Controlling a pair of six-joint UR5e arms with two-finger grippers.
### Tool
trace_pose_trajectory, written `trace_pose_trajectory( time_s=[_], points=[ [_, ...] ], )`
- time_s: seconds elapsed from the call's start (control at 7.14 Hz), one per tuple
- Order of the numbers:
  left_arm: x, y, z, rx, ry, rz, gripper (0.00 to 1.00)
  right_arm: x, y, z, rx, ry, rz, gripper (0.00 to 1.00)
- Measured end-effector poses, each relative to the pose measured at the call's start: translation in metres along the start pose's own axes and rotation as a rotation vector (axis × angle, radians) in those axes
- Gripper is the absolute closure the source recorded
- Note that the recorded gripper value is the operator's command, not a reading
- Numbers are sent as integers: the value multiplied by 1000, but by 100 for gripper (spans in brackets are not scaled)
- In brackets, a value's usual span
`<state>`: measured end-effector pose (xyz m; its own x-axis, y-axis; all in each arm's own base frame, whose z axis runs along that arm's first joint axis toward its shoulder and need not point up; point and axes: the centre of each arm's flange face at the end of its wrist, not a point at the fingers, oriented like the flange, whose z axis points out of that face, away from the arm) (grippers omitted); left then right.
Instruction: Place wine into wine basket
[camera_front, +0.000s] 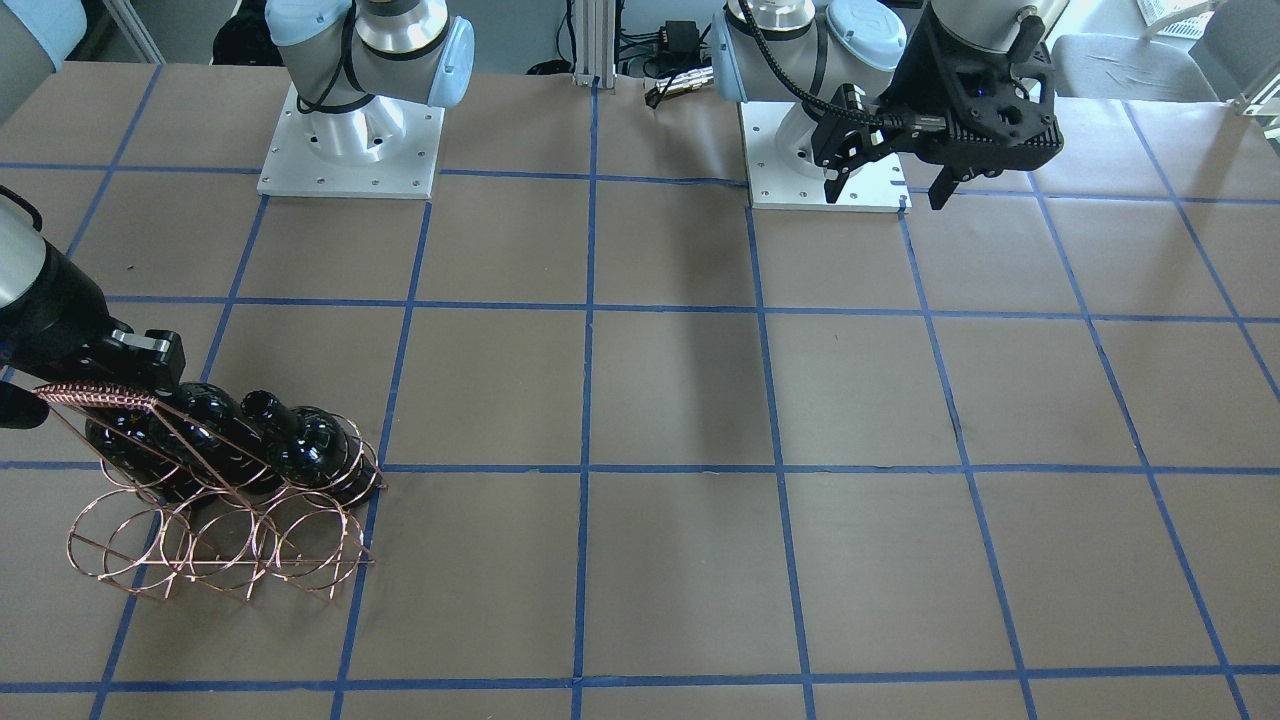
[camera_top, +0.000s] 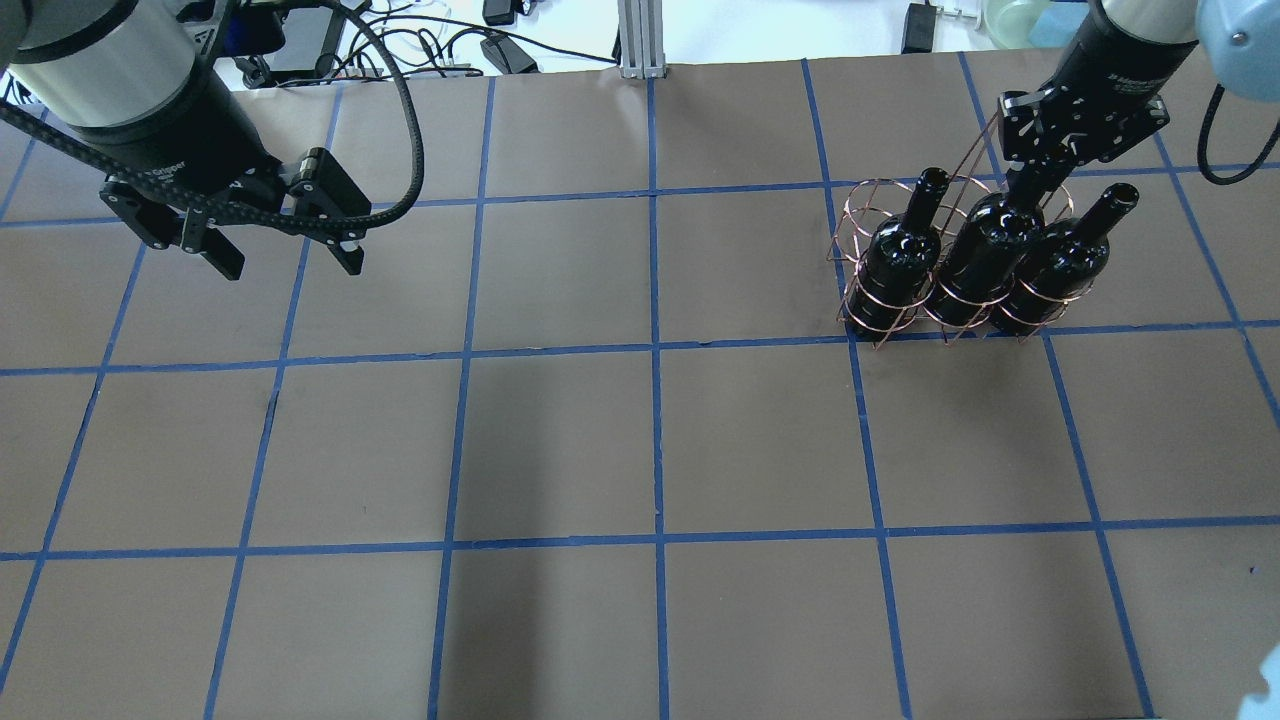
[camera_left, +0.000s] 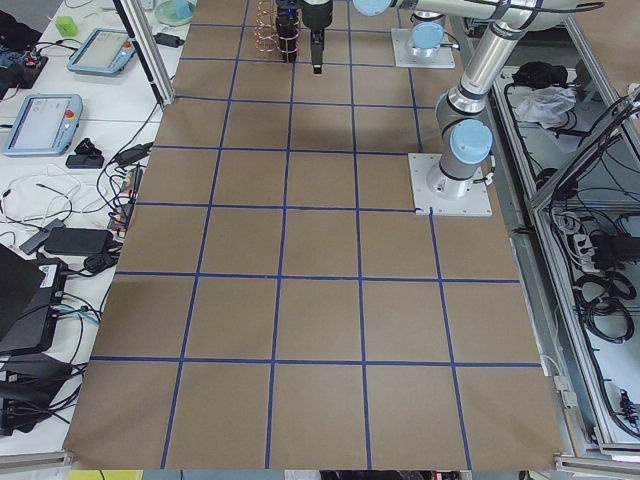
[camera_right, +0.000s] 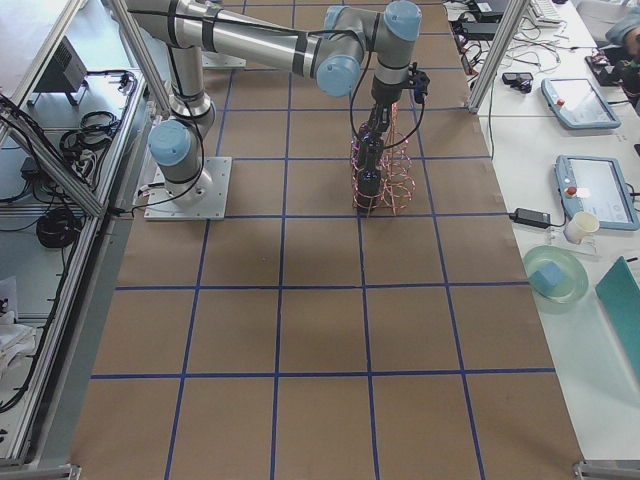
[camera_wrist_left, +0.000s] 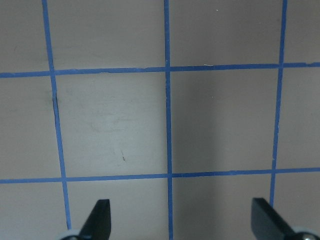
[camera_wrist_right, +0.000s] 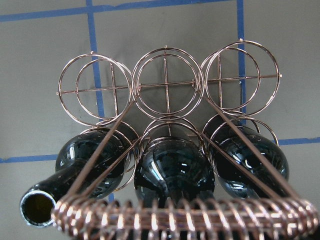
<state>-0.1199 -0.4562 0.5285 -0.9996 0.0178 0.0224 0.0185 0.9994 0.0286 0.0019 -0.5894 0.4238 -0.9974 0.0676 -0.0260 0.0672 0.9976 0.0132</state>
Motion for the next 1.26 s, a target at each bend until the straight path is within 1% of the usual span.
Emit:
trace_pose_trajectory(
  time_s=[0.28, 0.42, 0.56, 0.7, 0.84, 0.98, 1.26],
  points=[
    [0, -1, 0, 1, 2, 18, 0, 0, 0, 5, -9, -2, 3, 100],
    [0, -1, 0, 2, 4, 21, 0, 0, -1, 6, -11, -4, 6, 97],
    [-1, -1, 0, 2, 5, 20, 0, -1, -1, 7, -12, -7, 7, 86],
    [-2, -1, 0, 2, 6, 18, 0, -1, -2, 9, -15, -9, 8, 68],
    [-3, -2, 0, 2, 7, 15, 0, 0, -2, 11, -20, -9, 9, 18],
    [-4, -2, 0, 2, 7, 13, 0, 0, -3, 13, -23, -6, 10, 0],
    [-5, -2, 1, -1, 4, 12, 0, 1, -3, 9, -15, -1, 13, 0]
  ],
)
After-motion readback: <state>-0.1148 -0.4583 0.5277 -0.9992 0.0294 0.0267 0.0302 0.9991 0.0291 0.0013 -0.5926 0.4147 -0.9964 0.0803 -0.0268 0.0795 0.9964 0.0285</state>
